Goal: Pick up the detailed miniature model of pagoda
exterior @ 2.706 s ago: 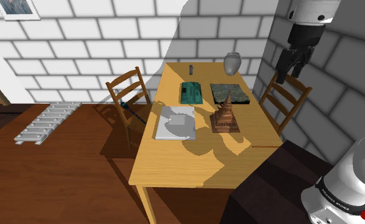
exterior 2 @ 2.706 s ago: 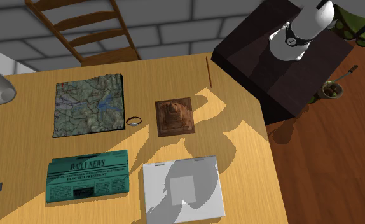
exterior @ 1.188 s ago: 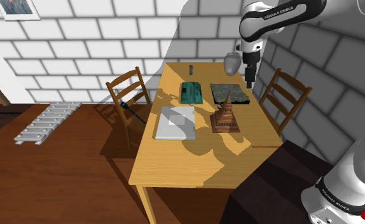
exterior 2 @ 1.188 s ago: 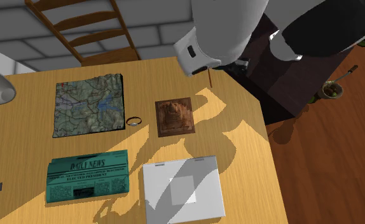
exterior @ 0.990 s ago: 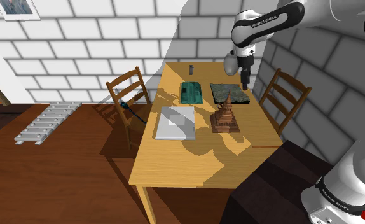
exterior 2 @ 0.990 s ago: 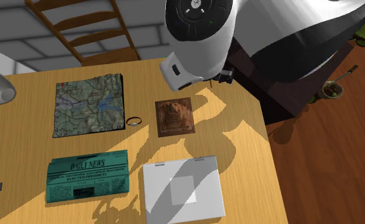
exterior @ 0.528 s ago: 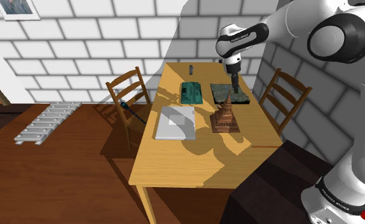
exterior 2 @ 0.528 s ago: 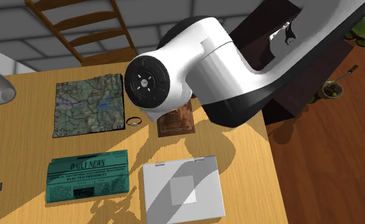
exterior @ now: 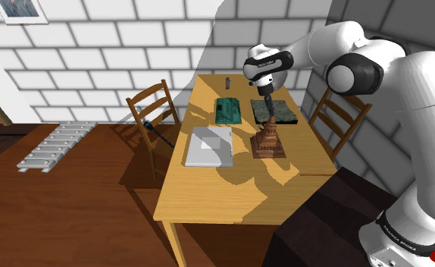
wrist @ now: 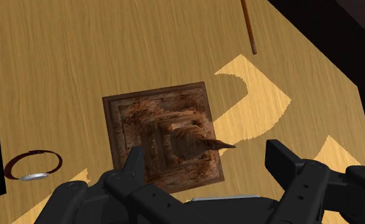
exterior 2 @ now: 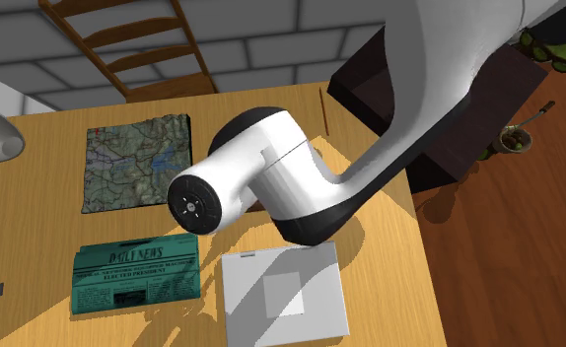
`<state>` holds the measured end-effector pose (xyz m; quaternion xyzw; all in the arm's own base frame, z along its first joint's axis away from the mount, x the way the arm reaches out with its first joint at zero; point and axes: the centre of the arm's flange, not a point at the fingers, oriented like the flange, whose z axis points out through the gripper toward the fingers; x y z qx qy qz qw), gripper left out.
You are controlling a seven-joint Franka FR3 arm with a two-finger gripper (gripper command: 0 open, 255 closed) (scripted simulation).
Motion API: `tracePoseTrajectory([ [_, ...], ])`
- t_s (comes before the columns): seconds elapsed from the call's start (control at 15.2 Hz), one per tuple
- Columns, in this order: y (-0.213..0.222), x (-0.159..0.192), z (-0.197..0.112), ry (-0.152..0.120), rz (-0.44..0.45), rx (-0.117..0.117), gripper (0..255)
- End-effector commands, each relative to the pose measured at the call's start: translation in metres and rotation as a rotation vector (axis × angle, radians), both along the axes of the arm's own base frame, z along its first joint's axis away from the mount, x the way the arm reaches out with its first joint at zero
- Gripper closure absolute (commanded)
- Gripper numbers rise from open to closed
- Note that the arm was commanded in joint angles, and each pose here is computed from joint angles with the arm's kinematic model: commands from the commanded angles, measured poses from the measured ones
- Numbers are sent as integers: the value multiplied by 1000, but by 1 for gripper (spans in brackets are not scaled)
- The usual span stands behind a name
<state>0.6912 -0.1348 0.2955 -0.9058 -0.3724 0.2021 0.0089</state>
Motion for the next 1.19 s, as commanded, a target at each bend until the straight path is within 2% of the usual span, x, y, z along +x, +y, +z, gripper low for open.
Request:
tracePoseTrajectory([
  [0.0,0,1,-12,1,5,0,0],
  [0.26,0,1,-36,1,5,0,0],
  [0.4,0,1,-36,1,5,0,0],
  [0.46,0,1,-36,1,5,0,255],
  [1.12,0,1,-31,1,5,0,255],
])
